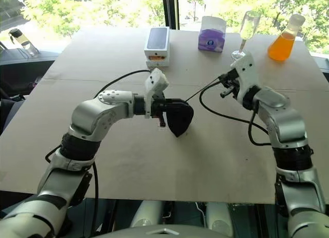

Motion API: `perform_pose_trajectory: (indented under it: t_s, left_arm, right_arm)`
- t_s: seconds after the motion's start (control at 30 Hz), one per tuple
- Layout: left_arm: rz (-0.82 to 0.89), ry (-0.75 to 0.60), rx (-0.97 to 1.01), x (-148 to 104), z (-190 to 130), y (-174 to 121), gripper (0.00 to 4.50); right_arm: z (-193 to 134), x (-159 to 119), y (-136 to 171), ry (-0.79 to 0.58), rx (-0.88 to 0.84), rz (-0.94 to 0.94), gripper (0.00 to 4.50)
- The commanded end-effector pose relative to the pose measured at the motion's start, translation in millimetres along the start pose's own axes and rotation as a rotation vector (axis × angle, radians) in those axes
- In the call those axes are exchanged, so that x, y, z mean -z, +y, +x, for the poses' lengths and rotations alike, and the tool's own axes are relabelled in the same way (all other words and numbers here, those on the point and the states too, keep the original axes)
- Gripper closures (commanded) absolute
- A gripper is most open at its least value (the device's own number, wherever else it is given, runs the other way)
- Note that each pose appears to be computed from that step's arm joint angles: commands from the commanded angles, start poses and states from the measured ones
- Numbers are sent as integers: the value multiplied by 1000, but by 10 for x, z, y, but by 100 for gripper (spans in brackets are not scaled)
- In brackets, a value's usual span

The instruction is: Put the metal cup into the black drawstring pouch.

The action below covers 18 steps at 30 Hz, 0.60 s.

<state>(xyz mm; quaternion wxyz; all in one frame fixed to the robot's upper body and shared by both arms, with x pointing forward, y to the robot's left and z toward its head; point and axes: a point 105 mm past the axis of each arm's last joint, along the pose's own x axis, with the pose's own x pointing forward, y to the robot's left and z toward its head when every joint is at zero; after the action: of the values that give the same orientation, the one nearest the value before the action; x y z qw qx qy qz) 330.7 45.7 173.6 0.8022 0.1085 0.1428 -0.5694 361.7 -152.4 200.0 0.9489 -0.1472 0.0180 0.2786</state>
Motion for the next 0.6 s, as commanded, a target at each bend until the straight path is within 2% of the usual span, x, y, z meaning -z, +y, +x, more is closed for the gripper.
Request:
perform_pose_trajectory:
  t_s: [0.03,0.17,0.2,0.23,0.3,0.33,0.43,0.47,0.53,0.6]
  left_arm:
    - [62,27,24,-127,134,-13,448]
    - [127,31,75,-304,419,-43,448]
    - [134,26,90,-341,477,-52,358]
    - [143,28,102,-369,532,-60,333]
    - [156,15,114,-437,613,-66,229]
    - [157,4,110,-471,635,-58,205]
    - [115,-45,136,-607,615,-65,82]
    - [103,-60,130,-645,589,-39,79]
    - [82,-91,121,-706,527,19,79]
    - [5,-152,88,-817,399,155,79]
  right_arm:
    - [-126,-18,-58,-7,26,-42,450]
    - [-239,326,-136,92,58,-60,450]
    - [-263,377,-143,104,61,-57,450]
    - [-287,430,-155,119,69,-60,450]
    - [-325,510,-156,143,70,-57,450]
    - [-336,536,-145,150,65,-53,450]
    - [-394,636,-81,160,25,-35,450]
    - [-420,678,-49,160,9,-26,392]
    - [-468,779,12,182,-20,-28,306]
    - [-542,908,-40,218,21,-32,230]
